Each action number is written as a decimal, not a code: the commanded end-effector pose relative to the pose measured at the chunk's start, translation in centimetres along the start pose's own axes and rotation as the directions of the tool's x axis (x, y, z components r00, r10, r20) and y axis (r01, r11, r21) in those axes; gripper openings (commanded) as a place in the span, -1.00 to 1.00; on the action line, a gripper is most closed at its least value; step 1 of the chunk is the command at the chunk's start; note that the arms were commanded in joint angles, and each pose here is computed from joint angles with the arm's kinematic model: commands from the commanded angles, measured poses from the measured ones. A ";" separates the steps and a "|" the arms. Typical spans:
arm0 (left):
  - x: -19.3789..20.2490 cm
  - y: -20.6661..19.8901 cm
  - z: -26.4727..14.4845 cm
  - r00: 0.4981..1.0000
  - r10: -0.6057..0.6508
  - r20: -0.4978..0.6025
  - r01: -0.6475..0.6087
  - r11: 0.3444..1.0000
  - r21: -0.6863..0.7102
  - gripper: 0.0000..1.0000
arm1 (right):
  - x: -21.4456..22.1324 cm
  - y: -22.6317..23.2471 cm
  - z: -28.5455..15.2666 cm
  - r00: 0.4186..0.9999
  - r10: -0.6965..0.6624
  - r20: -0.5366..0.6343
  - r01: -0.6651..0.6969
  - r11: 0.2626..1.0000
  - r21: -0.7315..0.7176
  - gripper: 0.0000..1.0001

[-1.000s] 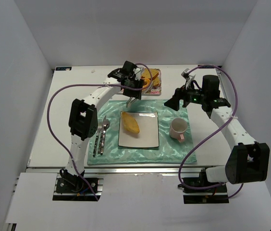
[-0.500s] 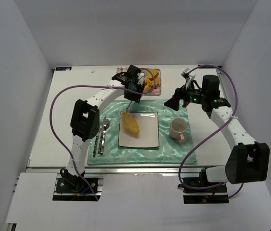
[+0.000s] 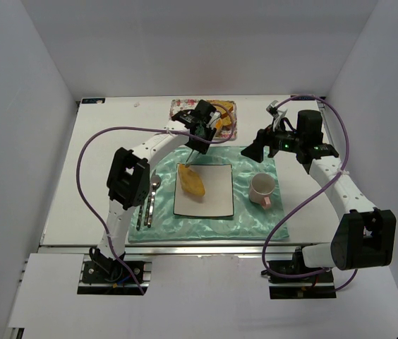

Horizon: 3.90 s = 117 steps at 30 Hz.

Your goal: Place the bread

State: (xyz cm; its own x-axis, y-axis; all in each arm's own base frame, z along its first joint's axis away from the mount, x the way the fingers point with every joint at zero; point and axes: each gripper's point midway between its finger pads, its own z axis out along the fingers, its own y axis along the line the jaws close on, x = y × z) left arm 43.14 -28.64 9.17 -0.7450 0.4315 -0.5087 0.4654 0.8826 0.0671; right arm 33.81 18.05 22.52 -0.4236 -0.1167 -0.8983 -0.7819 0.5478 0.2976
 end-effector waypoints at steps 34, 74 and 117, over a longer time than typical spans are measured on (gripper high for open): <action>-7.5 1.4 -7.4 0.969 -0.064 0.239 0.076 0.996 -0.039 -0.79 | -0.6 0.3 -0.3 0.999 -0.018 0.030 0.018 1.000 -0.010 0.79; 14.2 -7.2 -17.0 0.995 0.095 -0.043 -0.076 0.943 0.323 -0.84 | -1.2 0.1 -0.7 0.999 -0.024 0.026 0.024 1.000 0.000 0.79; 12.3 -7.4 -23.2 0.994 0.065 0.085 -0.094 0.908 0.408 0.08 | -0.7 -0.3 -0.5 1.000 -0.017 0.021 0.017 1.000 0.002 0.79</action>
State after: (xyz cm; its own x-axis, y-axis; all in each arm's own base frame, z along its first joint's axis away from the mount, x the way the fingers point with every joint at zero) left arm 18.04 -25.04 18.68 -0.6948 0.5593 -0.4521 0.6985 0.6746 -0.2389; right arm 34.18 17.43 22.14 -0.4375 -0.1118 -0.8923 -0.7685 0.5617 0.3064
